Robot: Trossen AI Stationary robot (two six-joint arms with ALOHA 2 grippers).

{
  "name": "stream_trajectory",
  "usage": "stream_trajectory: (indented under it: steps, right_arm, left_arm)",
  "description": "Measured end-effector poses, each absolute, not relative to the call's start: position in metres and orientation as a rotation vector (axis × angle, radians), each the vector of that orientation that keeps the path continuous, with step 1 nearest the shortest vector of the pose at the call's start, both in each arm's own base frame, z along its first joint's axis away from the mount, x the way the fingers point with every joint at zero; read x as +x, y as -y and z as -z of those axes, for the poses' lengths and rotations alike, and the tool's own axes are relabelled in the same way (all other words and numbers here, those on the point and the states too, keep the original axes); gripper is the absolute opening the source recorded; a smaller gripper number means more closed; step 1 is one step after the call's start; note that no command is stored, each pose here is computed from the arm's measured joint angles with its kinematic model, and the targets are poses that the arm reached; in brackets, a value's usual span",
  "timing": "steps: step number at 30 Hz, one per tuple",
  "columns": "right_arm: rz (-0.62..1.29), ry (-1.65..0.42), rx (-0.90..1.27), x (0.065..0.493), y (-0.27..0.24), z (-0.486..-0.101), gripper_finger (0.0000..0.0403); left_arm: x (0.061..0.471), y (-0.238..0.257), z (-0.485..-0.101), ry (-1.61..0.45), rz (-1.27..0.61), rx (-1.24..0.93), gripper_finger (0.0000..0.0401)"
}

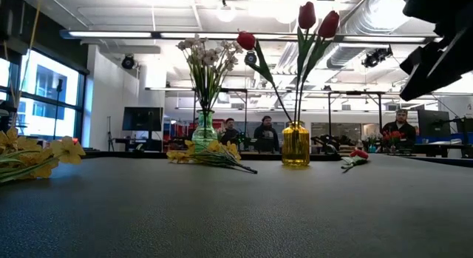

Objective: Sort flowers into vase by color
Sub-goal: Put the bottom yellow flowers into the green vase

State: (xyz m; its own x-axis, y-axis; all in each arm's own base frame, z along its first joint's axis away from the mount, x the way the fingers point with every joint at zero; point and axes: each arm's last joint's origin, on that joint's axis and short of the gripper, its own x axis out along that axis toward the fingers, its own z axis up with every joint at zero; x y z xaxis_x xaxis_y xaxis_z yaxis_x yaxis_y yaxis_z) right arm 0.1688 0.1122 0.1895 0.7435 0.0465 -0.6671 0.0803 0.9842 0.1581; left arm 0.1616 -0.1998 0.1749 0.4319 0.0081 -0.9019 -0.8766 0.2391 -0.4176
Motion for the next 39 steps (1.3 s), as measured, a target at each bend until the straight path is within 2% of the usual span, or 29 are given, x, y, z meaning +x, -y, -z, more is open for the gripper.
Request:
stream_trajectory:
  steps: [4,10,14,20,25,31,39]
  right_arm:
    - [0.042,-0.727,0.157,0.169,-0.113,-0.187,0.0211]
    - [0.049,-0.723,0.151,0.170,-0.113,-0.187,0.0211]
    - [0.052,-0.723,0.159,0.170,-0.113,-0.187,0.0211]
    - [0.059,-0.722,0.181,0.170,-0.113,-0.187,0.0211]
    - [0.071,-0.719,0.202,0.170,-0.113,-0.187,0.0211]
    - [0.111,-0.686,0.189,0.170,-0.112,-0.188,0.0211]
    - [0.115,-0.678,0.151,0.171,-0.111,-0.188,0.0211]
  left_arm:
    - [0.171,0.194,-0.163,-0.983,-0.845,-1.177,0.0176]
    - [0.187,0.160,-0.149,-0.918,-0.910,-0.998,0.0196]
    - [0.186,0.124,-0.142,-0.957,-0.950,-0.860,0.0197]
    - [0.166,0.079,-0.175,-0.997,-1.039,-0.619,0.0197]
    - [0.160,0.078,-0.205,-0.962,-0.915,-0.725,0.0197]
    - [0.160,0.107,-0.202,-1.017,-0.764,-0.865,0.0198]
    - [0.165,0.123,-0.168,-1.117,-0.954,-0.830,0.0223]
